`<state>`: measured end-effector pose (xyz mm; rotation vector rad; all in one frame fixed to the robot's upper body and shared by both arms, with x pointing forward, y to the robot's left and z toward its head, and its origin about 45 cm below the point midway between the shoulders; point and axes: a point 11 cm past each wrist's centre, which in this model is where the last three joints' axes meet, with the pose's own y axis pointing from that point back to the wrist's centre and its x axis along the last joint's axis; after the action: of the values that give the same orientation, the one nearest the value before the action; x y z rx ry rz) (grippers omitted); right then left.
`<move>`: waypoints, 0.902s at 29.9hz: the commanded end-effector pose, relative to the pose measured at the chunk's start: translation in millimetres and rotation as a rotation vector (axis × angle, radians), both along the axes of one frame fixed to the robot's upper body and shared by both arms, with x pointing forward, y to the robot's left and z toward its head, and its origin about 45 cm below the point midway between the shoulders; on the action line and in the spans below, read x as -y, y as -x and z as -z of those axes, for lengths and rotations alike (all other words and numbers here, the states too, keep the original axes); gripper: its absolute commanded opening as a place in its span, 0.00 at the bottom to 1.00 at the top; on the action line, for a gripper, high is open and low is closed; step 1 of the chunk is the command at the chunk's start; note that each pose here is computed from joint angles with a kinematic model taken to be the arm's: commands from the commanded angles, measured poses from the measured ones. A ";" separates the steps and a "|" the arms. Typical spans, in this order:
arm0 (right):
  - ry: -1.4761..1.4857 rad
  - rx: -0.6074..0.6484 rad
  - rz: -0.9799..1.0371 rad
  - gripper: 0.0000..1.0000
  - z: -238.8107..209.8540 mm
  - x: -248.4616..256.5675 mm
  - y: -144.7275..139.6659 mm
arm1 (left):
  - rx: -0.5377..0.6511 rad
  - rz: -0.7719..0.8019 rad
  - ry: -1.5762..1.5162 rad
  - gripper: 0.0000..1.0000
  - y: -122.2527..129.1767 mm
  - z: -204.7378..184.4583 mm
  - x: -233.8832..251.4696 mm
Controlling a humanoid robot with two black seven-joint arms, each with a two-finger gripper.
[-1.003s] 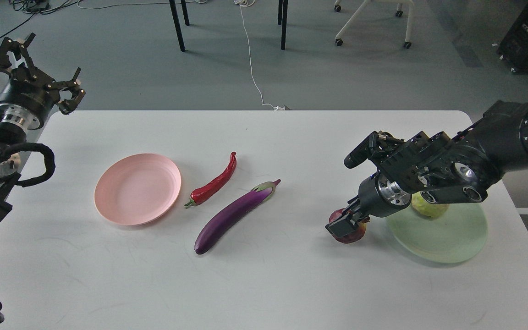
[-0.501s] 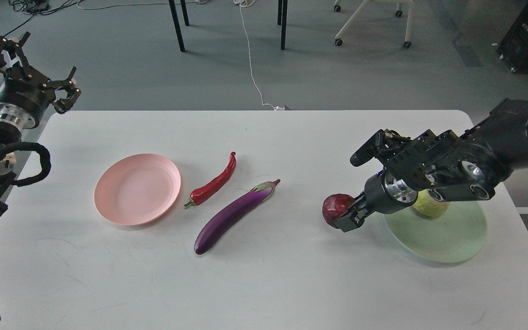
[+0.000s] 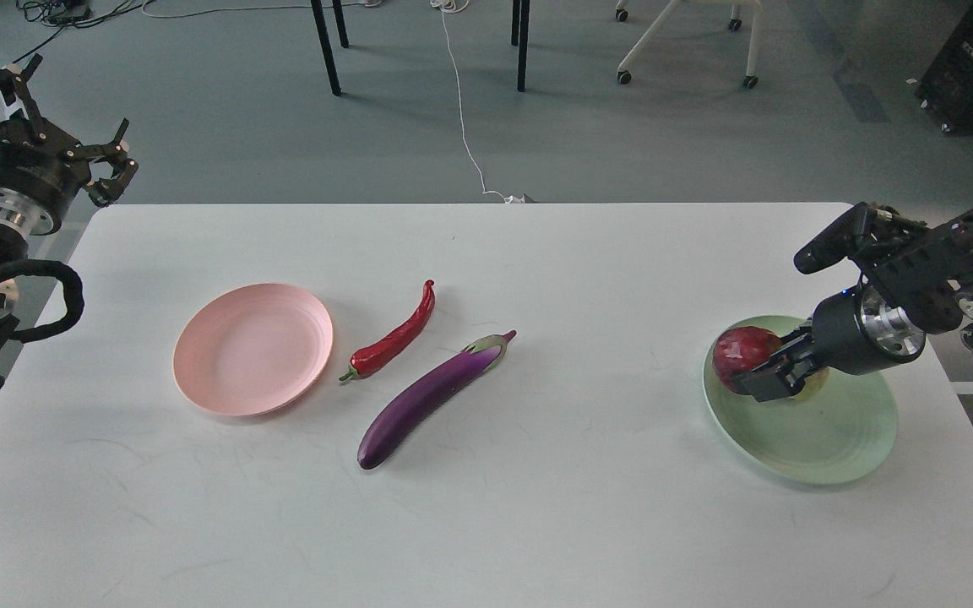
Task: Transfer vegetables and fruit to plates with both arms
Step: 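Lift the red apple onto the green plate and release, then withdraw the right arm and raise the left arm toward the table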
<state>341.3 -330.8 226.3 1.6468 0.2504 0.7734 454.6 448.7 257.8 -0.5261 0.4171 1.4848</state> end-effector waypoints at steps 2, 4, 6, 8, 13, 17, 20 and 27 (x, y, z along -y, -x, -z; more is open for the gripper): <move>0.011 -0.084 0.055 0.59 30.1 25.0 27.2 | 0.001 0.001 0.001 0.98 -0.5 -0.5 0.6; 0.015 -0.106 0.064 0.65 42.5 30.1 33.7 | 0.001 0.002 0.002 0.98 -0.7 -0.2 1.3; 0.008 -0.099 0.070 0.75 45.8 30.9 32.6 | 0.005 -0.001 0.003 0.98 -0.9 -1.7 0.4; -0.006 -0.085 0.067 0.87 44.6 28.0 29.9 | 0.009 -0.001 0.002 0.98 -1.5 -3.5 0.1; -0.057 -0.040 0.101 0.98 33.2 23.7 18.9 | 0.006 0.003 -0.007 0.98 -1.9 -7.2 -2.3; -0.125 0.030 0.159 0.98 13.9 18.9 0.8 | 0.015 0.017 -0.010 0.98 -0.7 -10.3 -4.3; -0.207 0.116 0.207 0.98 -7.9 8.1 -24.3 | 0.017 0.023 -0.006 0.98 -1.9 -10.6 -1.6; -0.603 0.343 0.490 0.98 -74.5 4.6 -79.7 | 0.126 0.108 -0.081 0.98 -24.4 -86.6 32.7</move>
<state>406.1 -330.2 279.0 1.9093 -0.4621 0.7732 474.0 428.3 316.0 -0.5563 0.3381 1.3908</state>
